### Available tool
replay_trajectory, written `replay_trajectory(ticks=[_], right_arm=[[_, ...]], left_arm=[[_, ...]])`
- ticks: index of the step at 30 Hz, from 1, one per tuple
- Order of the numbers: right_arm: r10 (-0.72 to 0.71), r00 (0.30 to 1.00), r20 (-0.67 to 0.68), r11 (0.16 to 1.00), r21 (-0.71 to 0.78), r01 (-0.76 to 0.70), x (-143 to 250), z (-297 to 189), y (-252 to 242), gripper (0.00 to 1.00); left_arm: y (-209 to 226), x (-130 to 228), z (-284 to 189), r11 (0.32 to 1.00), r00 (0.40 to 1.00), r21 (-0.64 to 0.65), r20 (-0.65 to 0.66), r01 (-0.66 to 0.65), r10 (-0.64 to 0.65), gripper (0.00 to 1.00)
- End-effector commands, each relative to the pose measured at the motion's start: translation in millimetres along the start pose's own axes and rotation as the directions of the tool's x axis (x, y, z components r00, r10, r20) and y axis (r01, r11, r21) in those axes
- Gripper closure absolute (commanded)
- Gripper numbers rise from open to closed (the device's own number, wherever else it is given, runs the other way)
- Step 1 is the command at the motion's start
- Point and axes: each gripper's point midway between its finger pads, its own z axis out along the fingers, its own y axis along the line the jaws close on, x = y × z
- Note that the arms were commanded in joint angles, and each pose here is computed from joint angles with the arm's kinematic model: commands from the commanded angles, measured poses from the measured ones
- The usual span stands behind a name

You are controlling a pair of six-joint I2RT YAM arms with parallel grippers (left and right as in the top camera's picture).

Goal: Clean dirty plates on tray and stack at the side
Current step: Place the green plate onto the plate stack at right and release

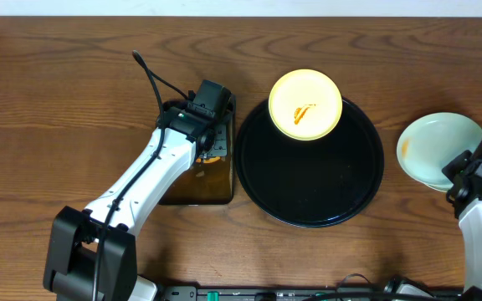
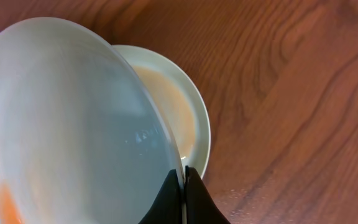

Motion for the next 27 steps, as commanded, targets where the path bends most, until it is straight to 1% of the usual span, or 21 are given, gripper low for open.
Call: replay_trajectory(ticks=[1, 8, 17, 18, 19, 21, 22, 23, 25, 27], right_arm=[[0.135, 0.991, -0.015, 0.990, -0.035, -0.135, -7, 4, 1, 0.99], [0.156, 0.987, -0.029, 0.986, -0.048, -0.157, -8, 17, 1, 0.99], [0.193, 0.979, -0.064, 0.981, -0.005, -0.194, -2, 36, -16, 0.99], [0.197, 0.978, -0.068, 0.980, -0.016, -0.198, -3, 38, -15, 0.98], [0.198, 0.977, -0.074, 0.979, -0.031, -0.200, -2, 38, -13, 0.93], [0.164, 0.983, -0.087, 0.980, -0.096, -0.173, -3, 37, 0, 0.82], [0.142, 0.986, -0.092, 0.979, -0.136, -0.153, -3, 36, 7, 0.78], [0.102, 0.990, -0.099, 0.974, -0.193, -0.120, -3, 34, 18, 0.77], [0.027, 0.993, -0.118, 0.950, -0.305, -0.062, 0, 26, 43, 0.83], [-0.066, 0.987, -0.146, 0.905, -0.426, -0.003, 11, 14, 70, 0.85]], left_arm=[[4, -1, 0, 1.000, 1.000, -0.016, -0.003, -0.001, 0.001, 0.91], [4, -1, 0, 1.000, 1.000, -0.017, -0.003, -0.001, 0.001, 0.91], [4, -1, 0, 1.000, 1.000, -0.016, -0.003, -0.001, 0.001, 0.91], [4, -1, 0, 1.000, 1.000, -0.016, -0.003, -0.001, 0.001, 0.91], [4, -1, 0, 1.000, 1.000, -0.016, -0.003, -0.001, 0.001, 0.91], [4, -1, 0, 1.000, 1.000, -0.016, -0.003, -0.001, 0.001, 0.91], [4, -1, 0, 1.000, 1.000, -0.017, -0.003, -0.001, 0.001, 0.91], [4, 0, 0, 1.000, 1.000, -0.017, -0.005, -0.001, 0.001, 0.91], [5, 1, 0, 1.000, 1.000, -0.020, -0.009, -0.002, 0.002, 0.91], [5, 1, 0, 1.000, 1.000, -0.021, -0.009, -0.002, 0.002, 0.91]])
